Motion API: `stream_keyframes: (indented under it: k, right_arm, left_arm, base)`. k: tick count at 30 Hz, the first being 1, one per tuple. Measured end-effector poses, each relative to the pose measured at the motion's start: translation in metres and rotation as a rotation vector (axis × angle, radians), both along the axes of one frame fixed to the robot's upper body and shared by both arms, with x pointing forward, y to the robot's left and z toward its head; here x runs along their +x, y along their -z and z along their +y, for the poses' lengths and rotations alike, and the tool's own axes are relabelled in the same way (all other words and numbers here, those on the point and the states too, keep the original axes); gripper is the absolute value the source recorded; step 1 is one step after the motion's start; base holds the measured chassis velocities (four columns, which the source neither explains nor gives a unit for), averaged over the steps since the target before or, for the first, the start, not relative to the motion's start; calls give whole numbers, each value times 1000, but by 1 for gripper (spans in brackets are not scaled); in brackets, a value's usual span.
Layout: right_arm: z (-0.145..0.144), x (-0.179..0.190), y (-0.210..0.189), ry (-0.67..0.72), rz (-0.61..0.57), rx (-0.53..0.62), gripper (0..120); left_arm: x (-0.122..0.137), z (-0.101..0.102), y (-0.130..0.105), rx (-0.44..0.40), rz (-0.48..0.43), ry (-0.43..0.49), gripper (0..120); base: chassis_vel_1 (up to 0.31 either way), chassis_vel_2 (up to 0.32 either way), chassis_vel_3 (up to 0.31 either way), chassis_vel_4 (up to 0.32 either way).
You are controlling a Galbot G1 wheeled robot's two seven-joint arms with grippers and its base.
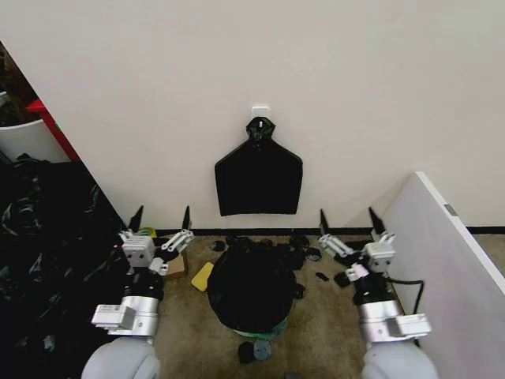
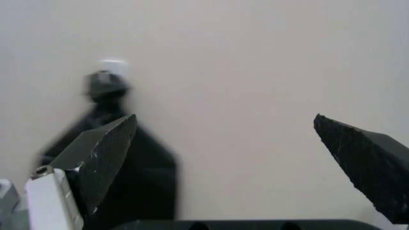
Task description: Place the garbage bag over the trash bin.
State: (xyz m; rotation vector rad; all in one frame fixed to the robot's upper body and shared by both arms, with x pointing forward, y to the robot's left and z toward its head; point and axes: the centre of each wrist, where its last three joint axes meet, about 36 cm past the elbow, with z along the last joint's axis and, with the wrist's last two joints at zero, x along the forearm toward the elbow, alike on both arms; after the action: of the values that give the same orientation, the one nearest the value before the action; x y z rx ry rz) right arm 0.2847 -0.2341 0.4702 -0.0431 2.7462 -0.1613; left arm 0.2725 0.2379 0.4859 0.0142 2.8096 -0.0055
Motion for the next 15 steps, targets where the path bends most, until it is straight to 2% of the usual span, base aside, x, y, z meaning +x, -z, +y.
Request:
stream_keyframes:
  k: [3,6,15]
  right_arm:
    - [-7,1,-6,66,8,3,100]
    - [-1,-1,-11,142,79,81,100]
    - [-4,0,-9,54,55,15,100]
  left_arm:
    - [0,7,-1,-31,-24,20,100]
    - [0,13,2,-62,-64,48,100]
    - [-8,18,-4,-86,-82,44,100]
  base:
    - [0,0,0,0]
    - [0,0,0,0]
    - [0,0,0,0]
